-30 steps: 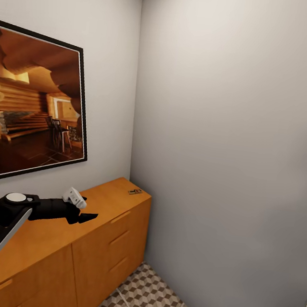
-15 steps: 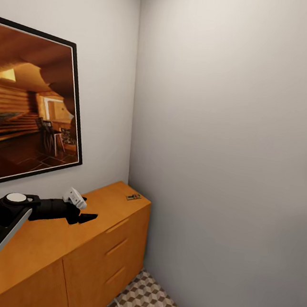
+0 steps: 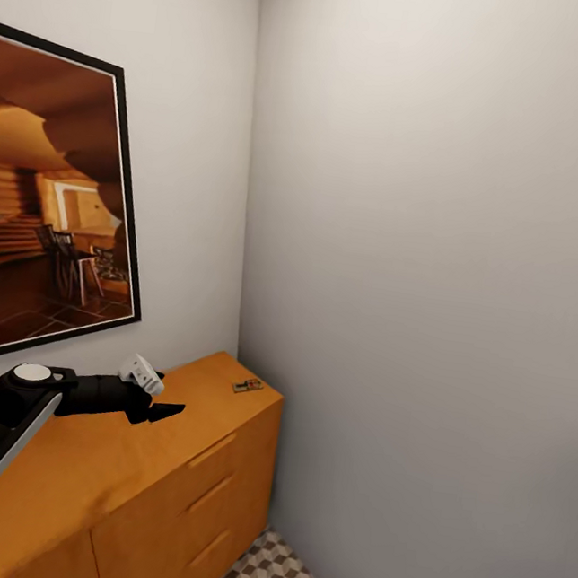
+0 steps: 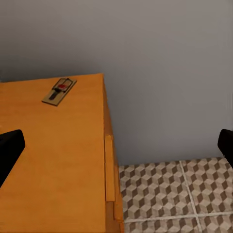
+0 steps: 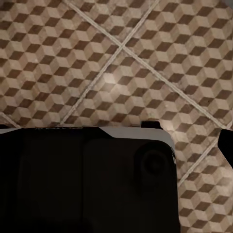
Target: Take the four mousetraps from the cabinet in the bathroom and place them on the bathroom floor. Make sure all four end up on the same floor surface, and ensure that at least two of them are either under or directly next to the same bathroom sink.
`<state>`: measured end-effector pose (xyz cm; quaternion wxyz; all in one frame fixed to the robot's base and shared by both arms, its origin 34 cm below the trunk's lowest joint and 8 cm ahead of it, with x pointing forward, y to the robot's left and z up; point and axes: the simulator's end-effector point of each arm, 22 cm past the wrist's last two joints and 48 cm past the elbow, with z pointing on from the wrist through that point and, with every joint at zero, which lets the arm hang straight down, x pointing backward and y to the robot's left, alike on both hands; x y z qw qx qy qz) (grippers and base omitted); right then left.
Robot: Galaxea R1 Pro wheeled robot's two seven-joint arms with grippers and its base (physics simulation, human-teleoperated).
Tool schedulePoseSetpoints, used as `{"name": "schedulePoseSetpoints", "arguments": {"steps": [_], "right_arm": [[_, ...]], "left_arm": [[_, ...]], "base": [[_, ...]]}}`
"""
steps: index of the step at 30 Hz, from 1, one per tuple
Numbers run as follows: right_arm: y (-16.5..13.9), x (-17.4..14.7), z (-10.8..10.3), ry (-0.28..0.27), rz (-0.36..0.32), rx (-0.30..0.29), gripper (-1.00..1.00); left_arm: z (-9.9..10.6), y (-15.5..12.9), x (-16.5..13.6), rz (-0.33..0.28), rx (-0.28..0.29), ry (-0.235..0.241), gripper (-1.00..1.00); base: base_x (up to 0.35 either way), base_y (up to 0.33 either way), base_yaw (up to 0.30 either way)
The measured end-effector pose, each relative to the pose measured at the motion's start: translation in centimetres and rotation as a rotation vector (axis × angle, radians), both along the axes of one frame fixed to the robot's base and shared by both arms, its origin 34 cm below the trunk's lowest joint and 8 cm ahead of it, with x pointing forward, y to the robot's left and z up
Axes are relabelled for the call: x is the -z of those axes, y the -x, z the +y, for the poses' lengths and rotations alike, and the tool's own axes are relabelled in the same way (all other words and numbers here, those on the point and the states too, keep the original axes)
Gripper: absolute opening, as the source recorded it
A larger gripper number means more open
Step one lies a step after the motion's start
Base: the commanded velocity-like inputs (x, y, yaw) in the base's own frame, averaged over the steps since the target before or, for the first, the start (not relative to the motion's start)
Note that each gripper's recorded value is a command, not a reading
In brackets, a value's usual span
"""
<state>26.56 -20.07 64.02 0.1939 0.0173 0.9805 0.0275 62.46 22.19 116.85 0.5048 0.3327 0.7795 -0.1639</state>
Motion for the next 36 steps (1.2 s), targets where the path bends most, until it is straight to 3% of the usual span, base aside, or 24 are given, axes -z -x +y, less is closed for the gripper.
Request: {"name": "schedulePoseSetpoints", "arguments": {"steps": [20,36], "right_arm": [[-0.01,-0.01,0.13,-0.001,0.000,0.000,1.00],[-0.01,0.00,0.14,-0.002,0.001,0.000,1.00]], "left_arm": [[-0.03,0.00,-0.07,-0.002,0.000,0.000,1.00],[-0.09,0.00,0.07,0.001,0.002,-0.002,1.00]], "base": [[0.229,0.000,0.000],[0.118,0.000,0.000]]}}
